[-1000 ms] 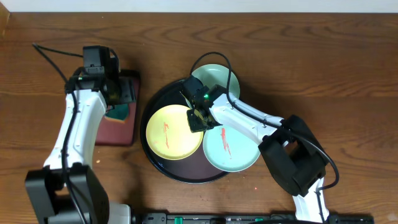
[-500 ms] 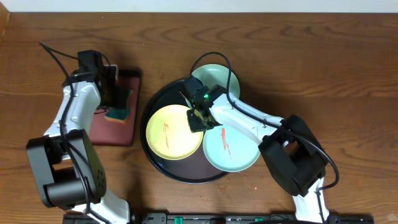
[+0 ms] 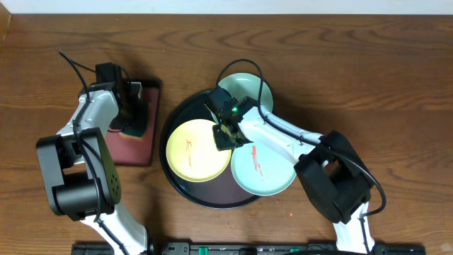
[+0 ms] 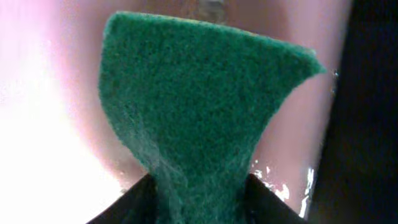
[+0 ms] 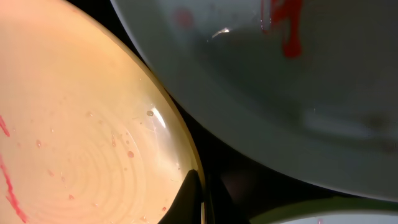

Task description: Clean dirty plates on tray and stack at the side

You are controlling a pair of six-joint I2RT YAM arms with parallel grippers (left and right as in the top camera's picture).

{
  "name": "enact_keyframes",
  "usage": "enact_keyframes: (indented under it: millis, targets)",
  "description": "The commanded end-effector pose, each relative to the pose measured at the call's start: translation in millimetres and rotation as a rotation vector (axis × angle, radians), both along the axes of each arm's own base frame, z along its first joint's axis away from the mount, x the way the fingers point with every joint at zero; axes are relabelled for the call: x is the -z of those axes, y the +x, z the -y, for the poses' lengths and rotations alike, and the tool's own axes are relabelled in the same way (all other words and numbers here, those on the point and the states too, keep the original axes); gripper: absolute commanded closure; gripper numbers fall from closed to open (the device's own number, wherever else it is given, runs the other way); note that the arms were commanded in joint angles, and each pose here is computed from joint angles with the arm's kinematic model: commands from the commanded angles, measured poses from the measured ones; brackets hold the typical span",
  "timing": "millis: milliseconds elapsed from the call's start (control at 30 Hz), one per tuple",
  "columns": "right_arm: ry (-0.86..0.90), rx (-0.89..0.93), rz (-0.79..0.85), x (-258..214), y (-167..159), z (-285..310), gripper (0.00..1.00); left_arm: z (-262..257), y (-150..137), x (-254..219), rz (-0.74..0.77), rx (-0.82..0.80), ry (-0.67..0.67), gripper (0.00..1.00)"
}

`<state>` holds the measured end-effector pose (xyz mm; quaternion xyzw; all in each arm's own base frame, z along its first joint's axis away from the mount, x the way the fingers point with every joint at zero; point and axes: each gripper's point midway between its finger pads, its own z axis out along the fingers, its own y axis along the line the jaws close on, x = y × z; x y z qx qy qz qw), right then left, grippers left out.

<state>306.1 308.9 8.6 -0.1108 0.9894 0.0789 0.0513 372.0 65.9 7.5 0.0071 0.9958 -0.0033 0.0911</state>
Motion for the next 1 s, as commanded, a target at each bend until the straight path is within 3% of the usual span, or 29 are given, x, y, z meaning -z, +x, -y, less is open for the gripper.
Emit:
enact_keyframes:
  millis: [0,67,100,467,733,967]
  targets:
    - [-0.005,-0.010,0.009,3.6,1.7,-4.8,0.99,-0.1,-2.5,8.8,-0.024,0.013,-0.005,0.77]
    - [-0.004,-0.010,0.009,3.6,1.8,-4.9,0.99,-0.8,0.1,7.7,-0.014,0.012,-0.003,0.92]
    - [-0.004,-0.010,0.009,3.5,1.8,-4.9,0.99,-0.9,1.4,6.7,-0.011,0.012,-0.003,0.92]
    - [-0.004,-0.009,0.010,3.5,2.0,-4.9,0.99,-5.2,22.6,-63.0,0.146,-0.115,-0.003,0.93]
    - [-0.001,-0.008,0.007,3.5,2.1,-4.8,0.99,-1.5,-3.6,-112.0,0.178,-0.242,-0.025,0.93]
    - [0.003,-0.009,0.007,3.3,2.1,-5.9,0.99,-0.9,-15.8,-120.1,0.163,-0.330,-0.040,0.92]
